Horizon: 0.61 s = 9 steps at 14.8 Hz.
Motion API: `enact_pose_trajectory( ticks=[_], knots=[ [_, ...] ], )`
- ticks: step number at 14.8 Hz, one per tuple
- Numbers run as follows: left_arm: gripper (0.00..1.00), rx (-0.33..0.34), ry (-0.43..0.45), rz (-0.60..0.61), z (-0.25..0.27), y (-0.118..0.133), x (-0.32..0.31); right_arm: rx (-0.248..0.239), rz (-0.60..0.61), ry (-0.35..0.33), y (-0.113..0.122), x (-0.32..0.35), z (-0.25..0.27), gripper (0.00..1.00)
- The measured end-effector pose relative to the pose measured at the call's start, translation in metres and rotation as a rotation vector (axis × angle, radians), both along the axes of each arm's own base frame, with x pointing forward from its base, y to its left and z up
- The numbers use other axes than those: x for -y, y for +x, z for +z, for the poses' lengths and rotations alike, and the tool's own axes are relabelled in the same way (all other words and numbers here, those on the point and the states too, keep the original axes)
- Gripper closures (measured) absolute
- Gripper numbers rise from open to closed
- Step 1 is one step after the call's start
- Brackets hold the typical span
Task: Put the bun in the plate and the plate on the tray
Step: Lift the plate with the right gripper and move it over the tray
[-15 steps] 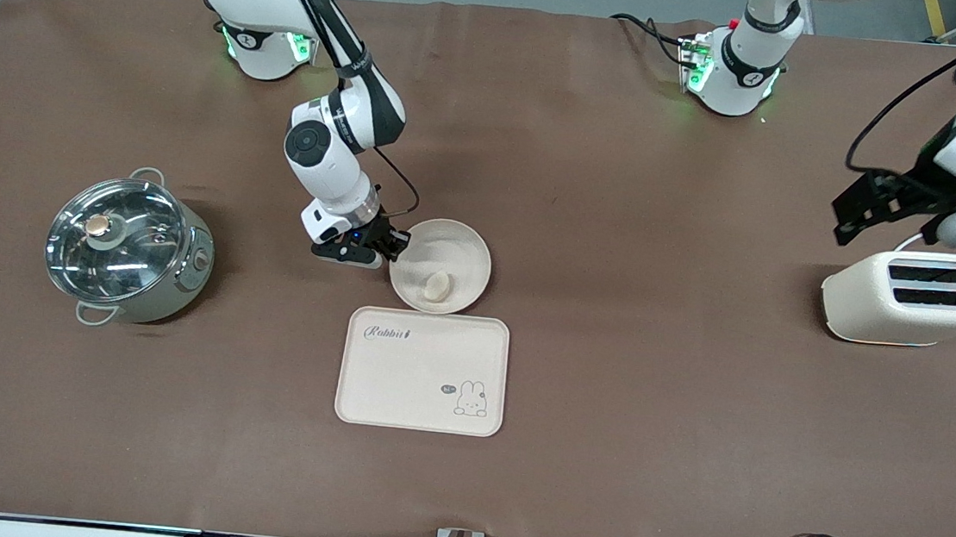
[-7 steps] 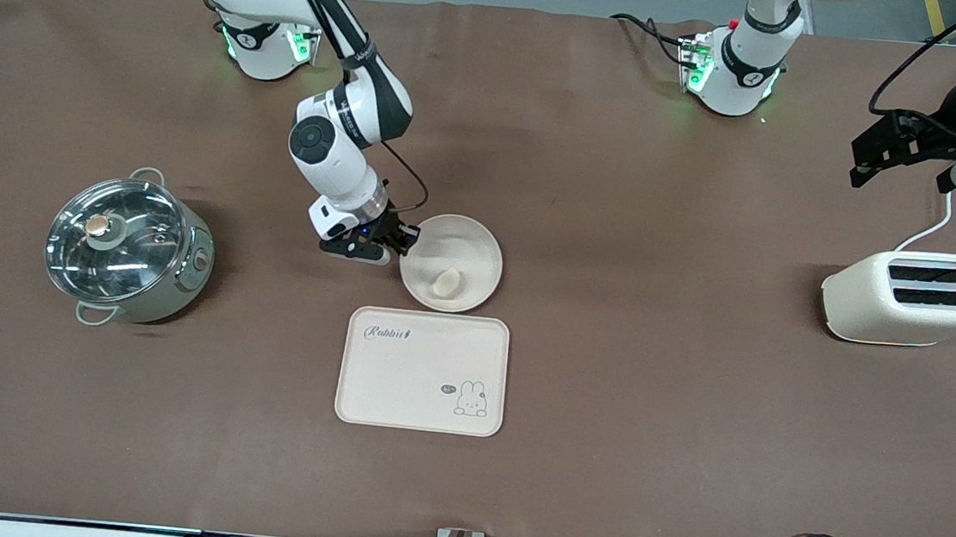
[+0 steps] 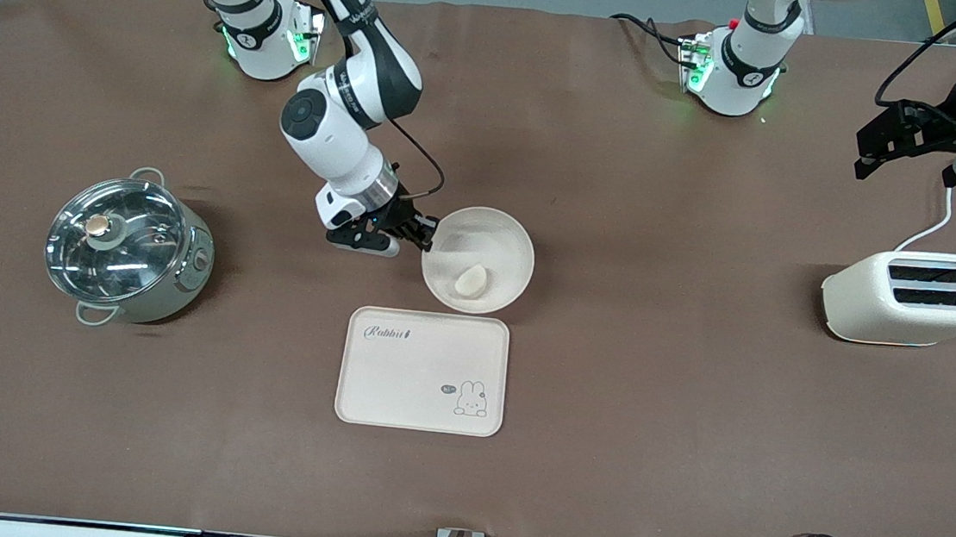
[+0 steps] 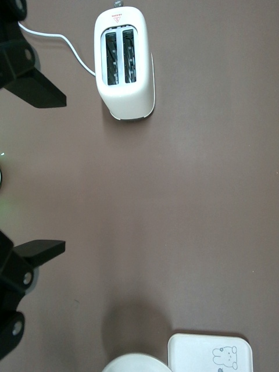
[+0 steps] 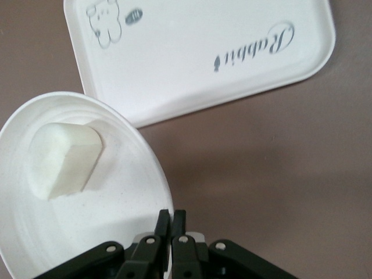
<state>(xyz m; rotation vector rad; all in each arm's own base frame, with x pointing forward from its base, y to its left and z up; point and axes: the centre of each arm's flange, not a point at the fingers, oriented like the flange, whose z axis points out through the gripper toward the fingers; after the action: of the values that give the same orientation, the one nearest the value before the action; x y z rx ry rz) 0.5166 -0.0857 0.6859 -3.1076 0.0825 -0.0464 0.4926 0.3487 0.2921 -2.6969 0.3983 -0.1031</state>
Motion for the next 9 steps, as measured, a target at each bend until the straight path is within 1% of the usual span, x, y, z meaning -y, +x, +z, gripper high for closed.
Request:
enact_pose_trajectory(
  ticks=[1, 2, 4, 5, 7, 9],
  knots=[
    [0.00, 0.000, 0.000, -0.004, 0.000, 0.000, 0.000, -0.005, -0.032, 0.011, 0.014, 0.010, 0.003, 0.96],
    [0.00, -0.001, 0.000, -0.008, 0.000, 0.000, 0.000, -0.023, -0.069, 0.025, 0.031, 0.020, 0.002, 0.96],
    [0.00, -0.002, 0.000, -0.010, 0.000, 0.000, 0.000, -0.061, -0.148, 0.052, 0.071, 0.043, -0.016, 0.96],
    [0.00, -0.002, 0.000, -0.011, 0.000, 0.000, 0.000, -0.068, -0.174, 0.057, 0.091, 0.050, -0.029, 0.96],
    [0.00, -0.001, 0.000, -0.011, 0.000, 0.000, 0.000, -0.075, -0.197, 0.068, 0.125, 0.052, -0.060, 0.96],
    [0.00, -0.001, 0.000, -0.012, 0.000, 0.000, 0.000, -0.076, -0.172, 0.062, 0.151, 0.050, -0.089, 0.96]
  ],
)
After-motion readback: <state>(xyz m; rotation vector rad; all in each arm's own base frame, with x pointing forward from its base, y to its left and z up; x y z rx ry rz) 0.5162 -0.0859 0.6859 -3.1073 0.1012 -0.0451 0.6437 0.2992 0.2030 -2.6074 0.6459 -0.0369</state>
